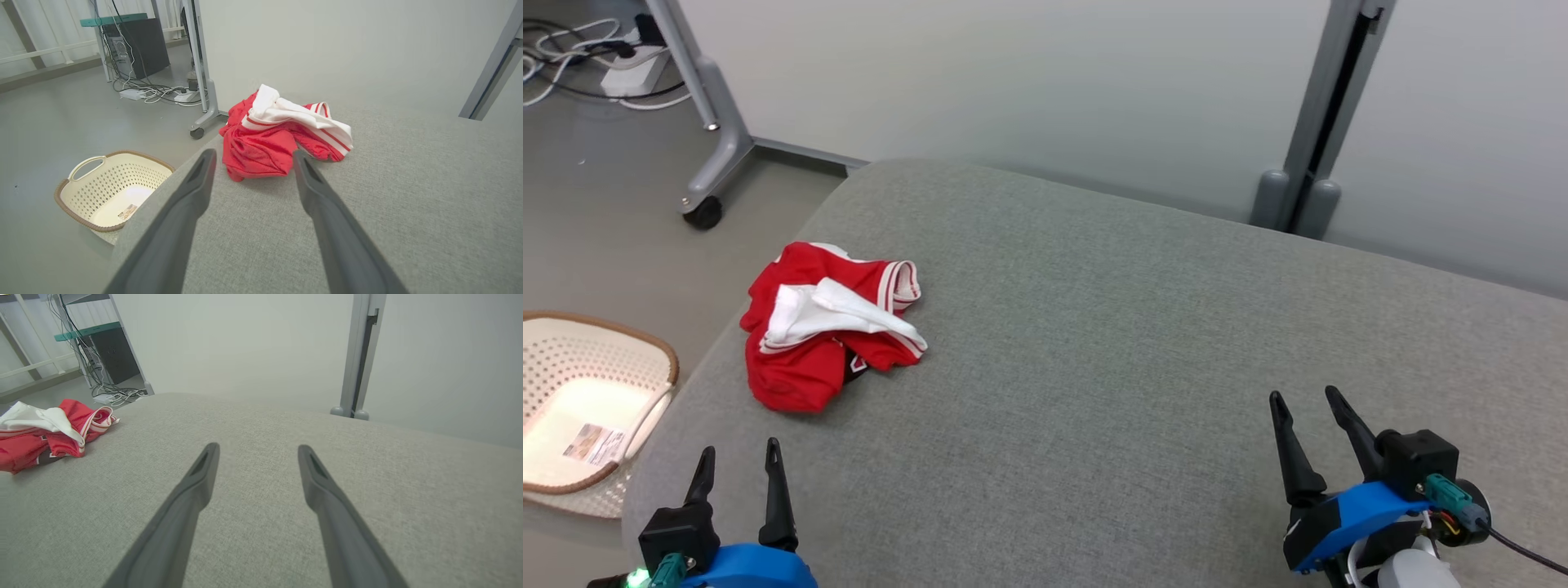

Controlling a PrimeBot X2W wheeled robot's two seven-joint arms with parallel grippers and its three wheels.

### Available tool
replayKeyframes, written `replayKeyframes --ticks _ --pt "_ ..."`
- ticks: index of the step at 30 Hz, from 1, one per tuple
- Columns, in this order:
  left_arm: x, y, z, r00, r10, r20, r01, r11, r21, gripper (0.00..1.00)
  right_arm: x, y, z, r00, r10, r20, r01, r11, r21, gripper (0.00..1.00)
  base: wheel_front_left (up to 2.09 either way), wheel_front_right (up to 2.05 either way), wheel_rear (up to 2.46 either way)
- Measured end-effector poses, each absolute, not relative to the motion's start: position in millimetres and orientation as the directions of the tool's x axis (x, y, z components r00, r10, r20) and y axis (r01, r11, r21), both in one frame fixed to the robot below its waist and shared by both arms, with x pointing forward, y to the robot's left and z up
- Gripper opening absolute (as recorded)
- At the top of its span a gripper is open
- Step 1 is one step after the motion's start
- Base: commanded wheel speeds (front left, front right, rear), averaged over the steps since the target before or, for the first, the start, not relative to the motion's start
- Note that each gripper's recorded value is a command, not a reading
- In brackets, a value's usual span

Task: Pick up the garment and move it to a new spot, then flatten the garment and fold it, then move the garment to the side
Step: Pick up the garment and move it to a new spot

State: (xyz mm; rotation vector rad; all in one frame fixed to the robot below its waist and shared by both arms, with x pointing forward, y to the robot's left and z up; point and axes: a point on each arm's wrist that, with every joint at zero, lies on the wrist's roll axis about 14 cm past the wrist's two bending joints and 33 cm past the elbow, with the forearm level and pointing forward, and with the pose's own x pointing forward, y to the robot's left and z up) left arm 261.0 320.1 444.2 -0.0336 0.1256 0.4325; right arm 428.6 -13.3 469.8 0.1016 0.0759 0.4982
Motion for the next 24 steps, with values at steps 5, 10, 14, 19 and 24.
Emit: replayKeyframes --ticks 5,10,14,19,24 --pt "241 337 438 0.862 0.483 -0.155 -0.488 0.873 0.006 1.0 431 12 463 0.842 0.536 -0.062 -0.526 0.841 0.13 1.0 0.0 0.0 0.0" --pt "240 340 434 0.852 0.495 -0.172 -0.5 0.866 0.015 1.0 433 18 457 0.831 0.552 -0.072 -0.54 0.83 0.138 1.0 0.0 0.0 0.0" --pt "259 339 435 0.867 0.468 -0.173 -0.473 0.881 0.011 1.0 438 14 456 0.836 0.544 -0.068 -0.532 0.835 0.14 1.0 0.0 0.0 0.0" --pt "302 351 444 0.889 0.43 -0.158 -0.429 0.902 0.038 1.0 449 3 446 0.85 0.521 -0.079 -0.508 0.85 0.136 1.0 0.0 0.0 0.0" --pt "349 367 447 0.901 0.401 -0.165 -0.392 0.916 0.085 1.0 460 -8 430 0.862 0.497 -0.101 -0.483 0.865 0.133 1.0 0.0 0.0 0.0"
